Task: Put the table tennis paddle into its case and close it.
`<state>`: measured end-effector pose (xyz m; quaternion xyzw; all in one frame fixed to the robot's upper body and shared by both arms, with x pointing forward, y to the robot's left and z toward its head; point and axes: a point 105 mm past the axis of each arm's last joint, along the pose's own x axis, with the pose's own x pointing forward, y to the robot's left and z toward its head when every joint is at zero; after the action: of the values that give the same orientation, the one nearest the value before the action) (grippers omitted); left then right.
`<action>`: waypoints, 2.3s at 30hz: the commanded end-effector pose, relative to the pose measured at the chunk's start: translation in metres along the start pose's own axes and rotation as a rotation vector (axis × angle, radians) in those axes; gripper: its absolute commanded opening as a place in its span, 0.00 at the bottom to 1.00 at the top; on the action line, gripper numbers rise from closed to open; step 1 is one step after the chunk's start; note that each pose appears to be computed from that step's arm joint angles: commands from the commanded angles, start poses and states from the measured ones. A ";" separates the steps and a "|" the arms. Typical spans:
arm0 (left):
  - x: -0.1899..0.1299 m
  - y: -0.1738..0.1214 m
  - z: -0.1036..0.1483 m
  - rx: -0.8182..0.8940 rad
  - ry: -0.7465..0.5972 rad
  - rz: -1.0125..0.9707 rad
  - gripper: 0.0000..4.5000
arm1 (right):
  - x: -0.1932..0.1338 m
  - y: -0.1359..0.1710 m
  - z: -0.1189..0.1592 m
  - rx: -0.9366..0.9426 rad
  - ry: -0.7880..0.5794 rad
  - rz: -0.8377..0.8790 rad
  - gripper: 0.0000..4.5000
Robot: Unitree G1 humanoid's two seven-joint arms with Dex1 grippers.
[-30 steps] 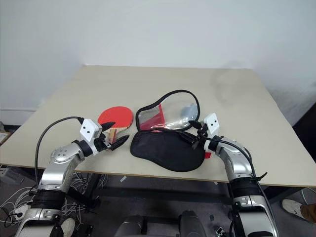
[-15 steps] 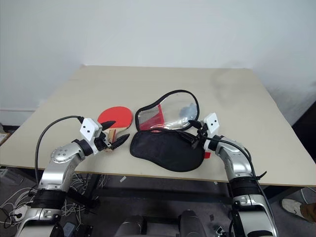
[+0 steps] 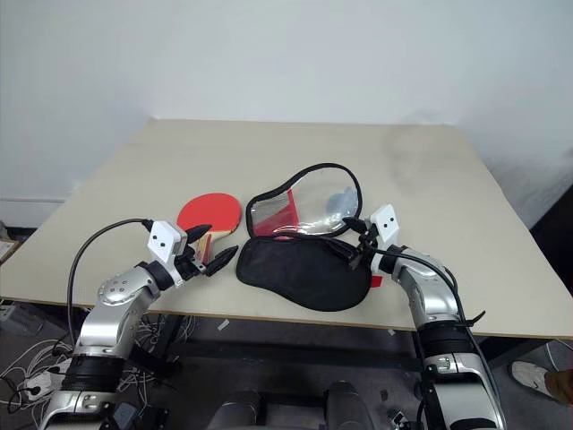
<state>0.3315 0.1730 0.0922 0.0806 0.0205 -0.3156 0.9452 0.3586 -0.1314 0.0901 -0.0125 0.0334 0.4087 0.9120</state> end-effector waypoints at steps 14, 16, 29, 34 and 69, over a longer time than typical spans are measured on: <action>-0.010 0.027 0.005 -0.006 0.069 0.361 1.00 | 0.001 -0.002 0.021 -0.062 -0.040 0.018 0.97; -0.009 0.024 0.005 -0.044 0.086 0.399 1.00 | 0.001 -0.002 0.020 -0.063 -0.037 0.021 0.97; -0.012 0.016 -0.008 -0.110 0.292 0.675 1.00 | 0.000 -0.004 0.023 -0.075 -0.021 0.037 0.97; -0.015 0.025 -0.015 -0.118 0.350 0.738 1.00 | 0.001 0.001 0.026 -0.068 -0.024 0.082 0.97; 0.019 0.031 -0.042 -0.201 0.456 0.672 1.00 | -0.002 0.018 0.029 -0.081 -0.003 0.187 0.97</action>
<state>0.3604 0.1965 0.0455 0.0645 0.2467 0.0468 0.9658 0.3459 -0.1236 0.1023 -0.0317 0.0499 0.4879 0.8709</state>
